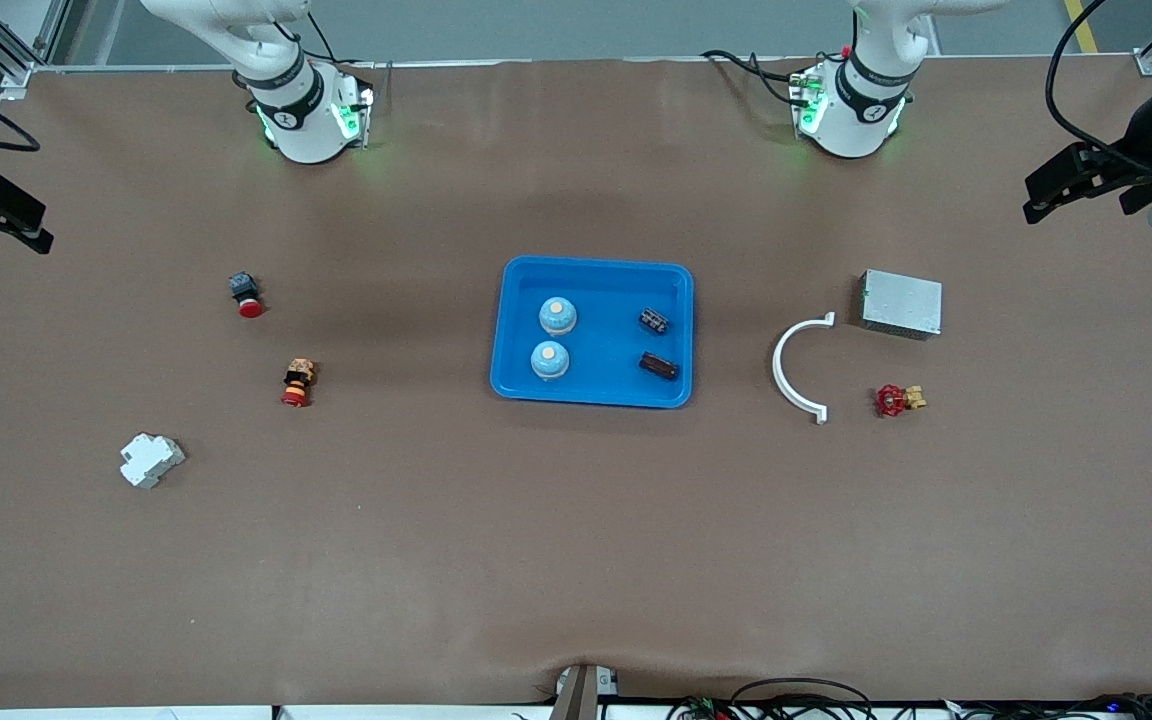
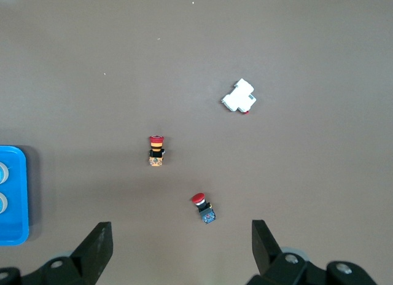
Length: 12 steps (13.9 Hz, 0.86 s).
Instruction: Place electrolytic capacitor and blue bell in tray
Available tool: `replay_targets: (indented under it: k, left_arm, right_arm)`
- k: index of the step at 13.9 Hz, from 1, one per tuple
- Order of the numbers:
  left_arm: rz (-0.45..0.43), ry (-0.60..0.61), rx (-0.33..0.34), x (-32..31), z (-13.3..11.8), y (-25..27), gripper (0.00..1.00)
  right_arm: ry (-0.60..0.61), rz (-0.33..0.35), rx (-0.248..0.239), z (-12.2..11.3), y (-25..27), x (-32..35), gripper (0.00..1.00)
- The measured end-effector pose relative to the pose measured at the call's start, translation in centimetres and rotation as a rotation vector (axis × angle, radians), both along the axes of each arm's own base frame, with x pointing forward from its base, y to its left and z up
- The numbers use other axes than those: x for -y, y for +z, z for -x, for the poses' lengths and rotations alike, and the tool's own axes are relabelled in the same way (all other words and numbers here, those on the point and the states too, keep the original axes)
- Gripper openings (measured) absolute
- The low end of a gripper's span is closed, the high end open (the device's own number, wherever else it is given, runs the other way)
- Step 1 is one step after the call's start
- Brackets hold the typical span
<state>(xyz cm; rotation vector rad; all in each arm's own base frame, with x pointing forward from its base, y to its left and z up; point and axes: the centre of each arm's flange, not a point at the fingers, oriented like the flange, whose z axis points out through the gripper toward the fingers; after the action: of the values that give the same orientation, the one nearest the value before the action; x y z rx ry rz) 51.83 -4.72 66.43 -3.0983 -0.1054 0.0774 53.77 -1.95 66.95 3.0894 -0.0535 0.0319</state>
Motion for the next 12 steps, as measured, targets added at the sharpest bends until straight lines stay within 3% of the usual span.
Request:
replay_targets:
  k: [6, 9, 12]
  left_arm:
    - [0.0, 0.0, 0.006, 0.0, 0.3, 0.4, 1.0]
    - [0.0, 0.0, 0.004, 0.0, 0.3, 0.4, 1.0]
    - [0.0, 0.0, 0.002, 0.0, 0.3, 0.4, 1.0]
  right_arm:
    - [0.003, -0.015, 0.0, -0.2, -0.1, -0.3, 1.0]
    - [-0.008, -0.083, 0.003, -0.2, -0.1, -0.2, 1.0]
    - [-0.029, -0.099, 0.0, -0.4, -0.4, 0.8, 1.0]
